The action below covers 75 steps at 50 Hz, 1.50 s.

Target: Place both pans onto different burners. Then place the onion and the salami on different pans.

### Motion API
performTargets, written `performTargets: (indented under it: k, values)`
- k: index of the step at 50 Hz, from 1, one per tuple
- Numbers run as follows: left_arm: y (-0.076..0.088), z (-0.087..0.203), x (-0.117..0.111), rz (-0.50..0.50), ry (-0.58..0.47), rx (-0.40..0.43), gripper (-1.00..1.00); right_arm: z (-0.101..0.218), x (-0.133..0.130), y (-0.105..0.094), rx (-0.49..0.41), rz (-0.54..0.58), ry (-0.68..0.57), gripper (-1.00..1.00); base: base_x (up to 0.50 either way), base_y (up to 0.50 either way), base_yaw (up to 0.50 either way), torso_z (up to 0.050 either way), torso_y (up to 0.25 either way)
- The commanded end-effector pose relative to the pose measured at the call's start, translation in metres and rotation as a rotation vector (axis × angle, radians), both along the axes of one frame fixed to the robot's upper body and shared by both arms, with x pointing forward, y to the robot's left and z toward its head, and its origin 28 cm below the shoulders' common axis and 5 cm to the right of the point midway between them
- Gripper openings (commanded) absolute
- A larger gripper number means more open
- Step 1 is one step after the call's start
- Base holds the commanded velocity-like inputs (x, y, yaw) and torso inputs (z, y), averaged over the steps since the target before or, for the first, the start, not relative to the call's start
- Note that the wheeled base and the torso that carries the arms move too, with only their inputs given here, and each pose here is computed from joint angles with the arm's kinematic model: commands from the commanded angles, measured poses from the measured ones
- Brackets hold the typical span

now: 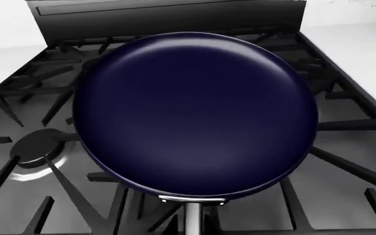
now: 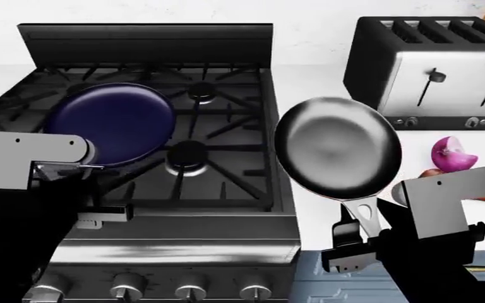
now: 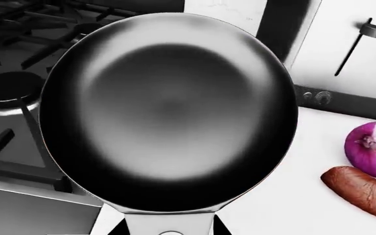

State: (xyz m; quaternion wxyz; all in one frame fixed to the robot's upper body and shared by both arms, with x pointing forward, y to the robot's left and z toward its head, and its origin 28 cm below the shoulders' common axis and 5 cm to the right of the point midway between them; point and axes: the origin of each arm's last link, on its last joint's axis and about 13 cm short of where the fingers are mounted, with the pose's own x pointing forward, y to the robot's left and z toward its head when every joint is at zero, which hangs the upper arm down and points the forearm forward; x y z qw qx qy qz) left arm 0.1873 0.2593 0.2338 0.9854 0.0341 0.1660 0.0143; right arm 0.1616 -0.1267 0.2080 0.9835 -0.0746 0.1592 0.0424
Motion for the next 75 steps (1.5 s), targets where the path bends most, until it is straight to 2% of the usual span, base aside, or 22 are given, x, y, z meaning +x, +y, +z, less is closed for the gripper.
performTargets:
  k: [1, 33, 50, 64, 75]
  values:
    - [0.004, 0.006, 0.003, 0.033, -0.052, -0.006, -1.00, 0.009, 0.004, -0.003, -0.010, -0.052, -0.086, -1.00, 0.00, 0.50, 0.00, 0.000, 0.000]
    - [0.005, 0.006, 0.003, 0.037, -0.050, 0.002, -1.00, 0.008, 0.007, -0.002, -0.003, -0.055, -0.086, -1.00, 0.00, 0.50, 0.00, 0.001, 0.004]
    - [0.005, 0.003, 0.004, 0.036, -0.046, -0.006, -1.00, 0.008, 0.008, -0.003, 0.018, -0.069, -0.086, -1.00, 0.00, 0.00, 0.00, 0.002, 0.004]
    - [0.005, 0.002, 0.005, 0.038, -0.042, -0.011, -1.00, 0.008, 0.009, -0.003, 0.020, -0.071, -0.087, -1.00, 0.36, 0.00, 0.00, 0.001, 0.005]
    - [0.009, -0.007, 0.020, 0.061, -0.010, -0.032, -1.00, 0.010, 0.008, -0.002, 0.024, -0.066, -0.094, -1.00, 0.00, 0.00, 0.00, 0.002, 0.004]
